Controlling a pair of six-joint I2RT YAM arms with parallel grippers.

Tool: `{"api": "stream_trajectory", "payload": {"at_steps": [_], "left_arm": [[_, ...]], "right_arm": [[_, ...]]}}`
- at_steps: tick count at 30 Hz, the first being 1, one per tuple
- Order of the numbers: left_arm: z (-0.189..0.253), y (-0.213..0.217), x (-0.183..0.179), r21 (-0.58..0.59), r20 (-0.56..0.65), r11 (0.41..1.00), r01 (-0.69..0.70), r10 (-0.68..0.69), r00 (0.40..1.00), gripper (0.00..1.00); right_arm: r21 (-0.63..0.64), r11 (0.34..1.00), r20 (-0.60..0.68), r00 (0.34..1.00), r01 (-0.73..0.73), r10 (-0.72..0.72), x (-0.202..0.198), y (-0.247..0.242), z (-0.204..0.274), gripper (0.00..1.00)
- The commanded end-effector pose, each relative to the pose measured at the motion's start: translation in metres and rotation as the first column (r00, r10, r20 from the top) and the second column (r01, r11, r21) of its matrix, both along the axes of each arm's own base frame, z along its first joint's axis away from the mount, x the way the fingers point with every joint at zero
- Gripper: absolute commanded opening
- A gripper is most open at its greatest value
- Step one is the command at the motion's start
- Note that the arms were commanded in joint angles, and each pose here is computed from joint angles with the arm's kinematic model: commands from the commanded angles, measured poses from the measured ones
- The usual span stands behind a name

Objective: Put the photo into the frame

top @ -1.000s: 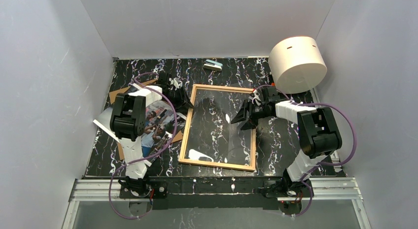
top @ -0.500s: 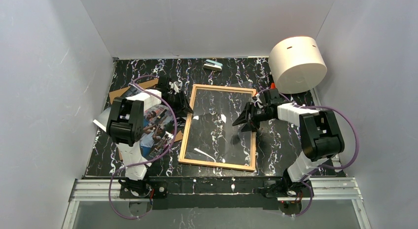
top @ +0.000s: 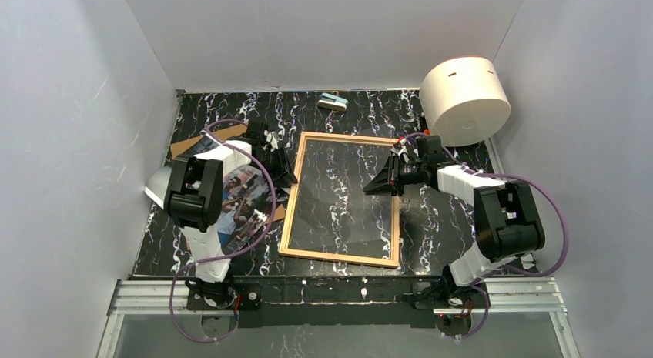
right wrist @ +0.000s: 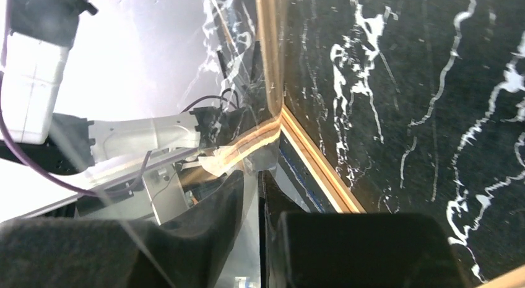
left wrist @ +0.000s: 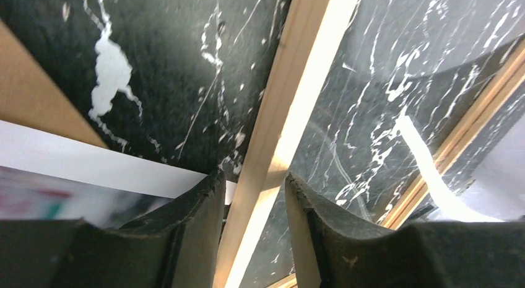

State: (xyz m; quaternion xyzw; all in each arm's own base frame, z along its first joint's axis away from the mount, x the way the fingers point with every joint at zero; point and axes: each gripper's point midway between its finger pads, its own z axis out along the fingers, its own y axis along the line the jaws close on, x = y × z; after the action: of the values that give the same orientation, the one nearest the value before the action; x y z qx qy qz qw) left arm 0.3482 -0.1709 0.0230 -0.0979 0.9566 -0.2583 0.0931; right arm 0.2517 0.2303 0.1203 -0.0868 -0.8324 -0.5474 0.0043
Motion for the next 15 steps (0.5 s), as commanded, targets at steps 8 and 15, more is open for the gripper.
{"api": "stream_trajectory", "payload": {"at_steps": [8,15], "left_arm": [[-0.004,0.03,-0.037,0.154,-0.091,0.988,0.016,-0.002,0.996,0.42],[-0.003,0.022,-0.038,0.107,-0.097,0.994,0.03,-0.019,0.995,0.24]], "right_arm": [[0.128,0.989,0.146,0.988,-0.069,0.049,0.003,0.005,0.032,0.24],[0.166,0.984,0.15,0.988,-0.059,0.034,0.006,0.008,0.037,0.24]]}}
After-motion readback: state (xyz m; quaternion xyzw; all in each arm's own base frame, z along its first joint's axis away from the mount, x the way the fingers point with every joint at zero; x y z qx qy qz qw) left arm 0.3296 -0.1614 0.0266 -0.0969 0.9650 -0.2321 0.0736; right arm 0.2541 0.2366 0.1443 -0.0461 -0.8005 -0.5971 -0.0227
